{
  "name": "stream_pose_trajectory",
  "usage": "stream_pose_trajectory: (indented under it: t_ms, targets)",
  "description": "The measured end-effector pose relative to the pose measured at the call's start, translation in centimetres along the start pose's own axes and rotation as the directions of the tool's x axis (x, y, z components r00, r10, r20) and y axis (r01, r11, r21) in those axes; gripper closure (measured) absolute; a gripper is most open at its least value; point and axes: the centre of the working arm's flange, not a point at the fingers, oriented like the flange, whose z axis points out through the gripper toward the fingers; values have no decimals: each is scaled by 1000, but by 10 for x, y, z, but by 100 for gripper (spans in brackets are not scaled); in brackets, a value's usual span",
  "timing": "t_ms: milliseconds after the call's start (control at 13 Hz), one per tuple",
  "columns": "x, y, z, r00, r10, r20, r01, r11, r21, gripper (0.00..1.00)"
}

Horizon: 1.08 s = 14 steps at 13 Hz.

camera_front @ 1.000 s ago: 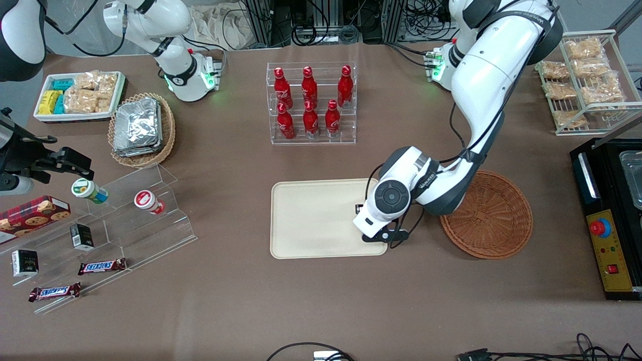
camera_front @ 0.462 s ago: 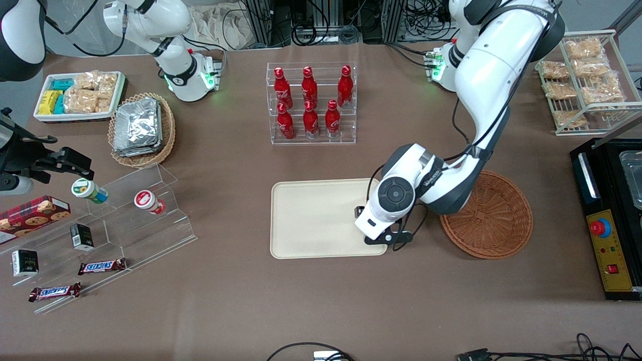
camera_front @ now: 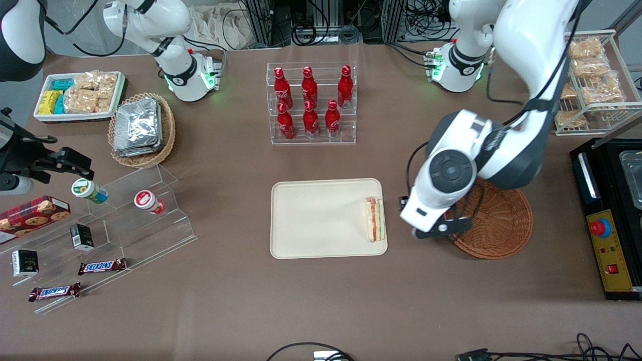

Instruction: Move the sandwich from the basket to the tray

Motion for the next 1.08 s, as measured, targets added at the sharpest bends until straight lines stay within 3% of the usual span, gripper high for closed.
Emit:
stream_pose_trajectory:
  t_ms: [154, 538, 769, 1077]
  targets:
    - [-10, -38, -18, 1000, -6, -4, 6, 1000, -1, 0]
    - [-18, -180, -59, 992, 122, 7, -122, 990, -68, 0]
    - [-23, -260, -71, 981, 195, 2, -194, 977, -90, 0]
    - [-17, -268, -87, 976, 217, -27, -219, 971, -92, 0]
